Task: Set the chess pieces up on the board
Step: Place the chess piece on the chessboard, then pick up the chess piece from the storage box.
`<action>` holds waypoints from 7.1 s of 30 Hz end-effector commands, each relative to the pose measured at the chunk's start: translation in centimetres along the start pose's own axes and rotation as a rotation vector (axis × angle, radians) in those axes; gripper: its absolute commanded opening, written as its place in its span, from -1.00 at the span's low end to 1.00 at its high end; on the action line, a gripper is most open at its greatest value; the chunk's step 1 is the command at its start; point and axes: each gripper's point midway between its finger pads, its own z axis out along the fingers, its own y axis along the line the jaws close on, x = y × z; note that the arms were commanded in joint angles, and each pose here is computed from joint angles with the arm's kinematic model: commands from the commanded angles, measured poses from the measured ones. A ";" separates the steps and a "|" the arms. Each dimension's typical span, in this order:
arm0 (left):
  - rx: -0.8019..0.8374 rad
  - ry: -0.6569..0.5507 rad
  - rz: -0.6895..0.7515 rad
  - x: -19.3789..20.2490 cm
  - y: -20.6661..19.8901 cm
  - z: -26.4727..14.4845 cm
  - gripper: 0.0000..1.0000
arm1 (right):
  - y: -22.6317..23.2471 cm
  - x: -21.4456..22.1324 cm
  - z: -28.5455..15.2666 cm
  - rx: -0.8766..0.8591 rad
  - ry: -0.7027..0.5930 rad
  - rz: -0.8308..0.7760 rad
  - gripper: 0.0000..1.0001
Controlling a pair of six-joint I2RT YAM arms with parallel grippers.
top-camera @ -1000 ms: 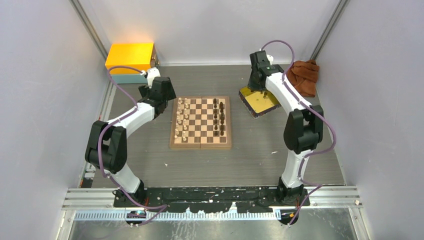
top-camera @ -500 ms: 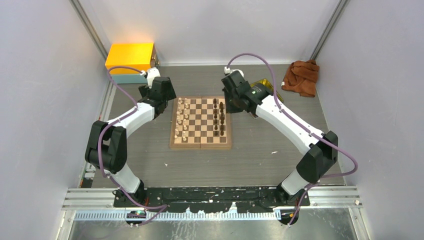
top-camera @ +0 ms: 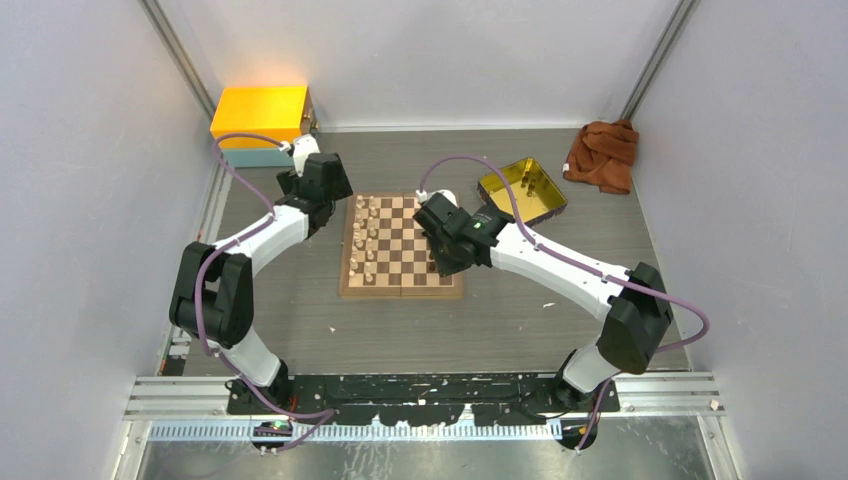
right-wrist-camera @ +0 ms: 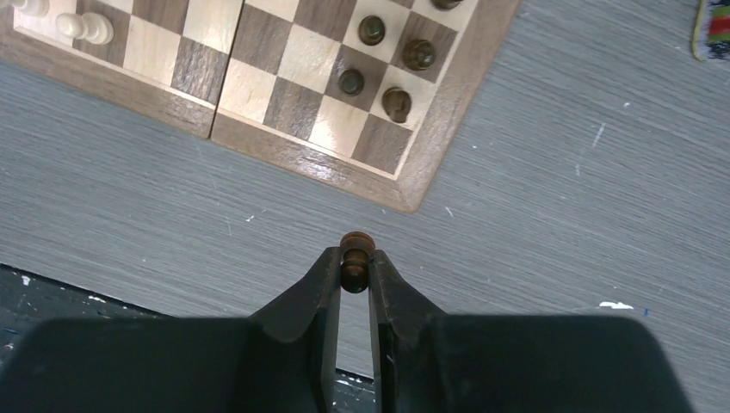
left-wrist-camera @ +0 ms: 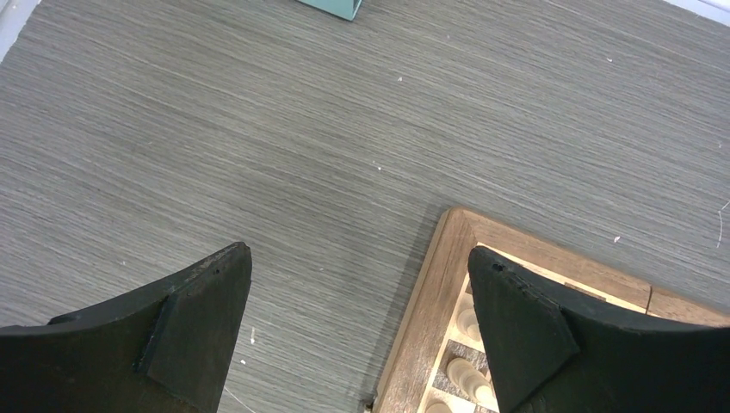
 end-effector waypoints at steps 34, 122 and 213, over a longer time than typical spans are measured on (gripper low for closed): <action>0.011 -0.089 -0.054 -3.4 0.2 -1.3 0.93 | 3.6 0.6 7.5 -0.043 0.004 -0.021 -0.97; 0.015 -0.084 -0.049 -3.4 -0.5 -0.4 0.93 | 2.0 -6.0 1.4 -0.034 -0.155 -0.044 -0.35; -0.007 -0.040 -0.048 -1.7 -1.3 3.1 0.93 | -33.2 -16.5 17.9 0.406 -0.204 0.634 -0.16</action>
